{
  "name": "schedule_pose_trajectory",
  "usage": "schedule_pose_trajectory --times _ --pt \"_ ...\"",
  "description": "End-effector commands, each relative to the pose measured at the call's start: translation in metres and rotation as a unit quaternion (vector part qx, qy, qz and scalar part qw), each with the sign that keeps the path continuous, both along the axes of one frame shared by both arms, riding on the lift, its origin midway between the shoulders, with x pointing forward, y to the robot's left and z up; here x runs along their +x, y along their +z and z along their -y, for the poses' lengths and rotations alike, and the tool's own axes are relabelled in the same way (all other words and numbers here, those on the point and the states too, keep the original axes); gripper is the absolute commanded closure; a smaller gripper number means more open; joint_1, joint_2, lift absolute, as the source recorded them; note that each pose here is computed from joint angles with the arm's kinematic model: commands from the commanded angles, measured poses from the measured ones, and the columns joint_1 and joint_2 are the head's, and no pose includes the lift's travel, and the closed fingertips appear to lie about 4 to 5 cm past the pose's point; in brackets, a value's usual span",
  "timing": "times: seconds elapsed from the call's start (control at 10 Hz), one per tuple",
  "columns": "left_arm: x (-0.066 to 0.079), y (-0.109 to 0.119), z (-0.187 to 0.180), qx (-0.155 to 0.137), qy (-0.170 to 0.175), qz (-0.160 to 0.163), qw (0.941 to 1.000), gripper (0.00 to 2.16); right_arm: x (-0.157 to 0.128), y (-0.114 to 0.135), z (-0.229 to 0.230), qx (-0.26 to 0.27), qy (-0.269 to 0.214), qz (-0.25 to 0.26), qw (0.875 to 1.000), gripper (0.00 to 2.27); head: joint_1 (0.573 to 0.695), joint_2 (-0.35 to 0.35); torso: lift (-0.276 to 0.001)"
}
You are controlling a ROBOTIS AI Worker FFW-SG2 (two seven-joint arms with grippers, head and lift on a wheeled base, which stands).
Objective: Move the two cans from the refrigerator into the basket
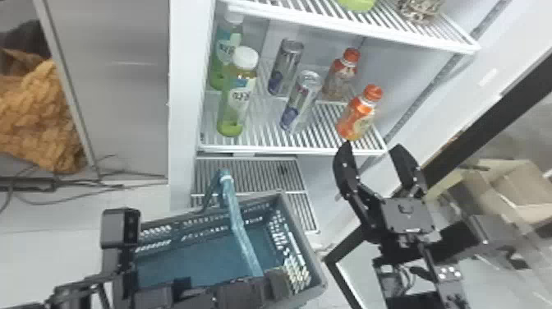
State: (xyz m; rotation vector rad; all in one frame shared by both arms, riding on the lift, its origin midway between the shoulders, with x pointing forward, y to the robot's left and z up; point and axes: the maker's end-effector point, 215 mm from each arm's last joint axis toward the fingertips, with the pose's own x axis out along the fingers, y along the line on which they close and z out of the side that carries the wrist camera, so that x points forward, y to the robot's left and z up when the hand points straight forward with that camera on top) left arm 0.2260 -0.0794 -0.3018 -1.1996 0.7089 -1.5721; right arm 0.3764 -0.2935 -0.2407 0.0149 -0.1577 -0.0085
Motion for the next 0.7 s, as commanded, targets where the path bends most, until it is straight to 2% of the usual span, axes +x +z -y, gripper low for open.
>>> schedule_pose_trajectory --times 0.0,0.6 --pt "0.0004 0.0002 -0.0001 0.0 0.001 0.0 1.0 1.16 0.0007 0.0011 -0.0022 0.001 0.002 0.001 1.0 0.17 0.695 -0.35 -0.276" --pt "0.0007 0.0014 -0.0005 -0.001 0.001 0.001 1.0 1.16 0.0042 -0.0026 -0.0109 0.007 0.012 0.0 1.0 0.17 0.695 -0.35 -0.276"
